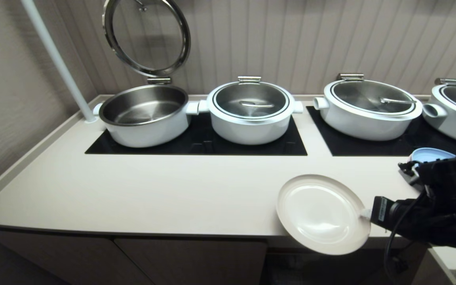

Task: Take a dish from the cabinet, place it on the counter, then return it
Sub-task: Place it on the table

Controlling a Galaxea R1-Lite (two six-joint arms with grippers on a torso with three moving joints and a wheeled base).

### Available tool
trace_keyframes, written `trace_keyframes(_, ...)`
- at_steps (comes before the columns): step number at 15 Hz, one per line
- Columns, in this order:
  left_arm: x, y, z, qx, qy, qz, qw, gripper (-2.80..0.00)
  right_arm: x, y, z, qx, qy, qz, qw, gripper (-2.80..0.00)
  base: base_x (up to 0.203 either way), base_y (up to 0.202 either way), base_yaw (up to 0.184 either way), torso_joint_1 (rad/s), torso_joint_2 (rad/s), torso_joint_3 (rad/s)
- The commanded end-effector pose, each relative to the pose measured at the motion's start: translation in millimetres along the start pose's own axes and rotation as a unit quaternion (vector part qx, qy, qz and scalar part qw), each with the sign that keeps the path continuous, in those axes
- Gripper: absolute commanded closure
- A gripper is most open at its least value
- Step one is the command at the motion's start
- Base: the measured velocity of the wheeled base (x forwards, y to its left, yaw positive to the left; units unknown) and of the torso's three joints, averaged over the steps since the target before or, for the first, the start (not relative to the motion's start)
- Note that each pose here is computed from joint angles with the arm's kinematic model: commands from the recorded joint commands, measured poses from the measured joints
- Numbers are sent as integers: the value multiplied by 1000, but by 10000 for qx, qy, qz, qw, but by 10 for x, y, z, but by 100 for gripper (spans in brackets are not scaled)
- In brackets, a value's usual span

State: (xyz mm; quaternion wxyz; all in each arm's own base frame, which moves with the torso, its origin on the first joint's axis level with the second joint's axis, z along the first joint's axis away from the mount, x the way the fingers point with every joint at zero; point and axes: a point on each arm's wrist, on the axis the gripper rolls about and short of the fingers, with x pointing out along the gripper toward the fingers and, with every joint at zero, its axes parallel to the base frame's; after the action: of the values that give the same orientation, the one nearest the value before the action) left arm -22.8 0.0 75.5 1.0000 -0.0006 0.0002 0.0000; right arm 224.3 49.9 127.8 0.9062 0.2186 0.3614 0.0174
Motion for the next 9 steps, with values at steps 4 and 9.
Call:
trace_keyframes(4,0,0,0,-1,-2,0,10000,0,243,-77,145,241,51,-250,9994,0,0,0,0,0,0,0)
trace_keyframes(9,0,0,0,-1,-2,0,10000,0,384,0,307,512,10,-226,9984,0,0,0,0,0,0,0)
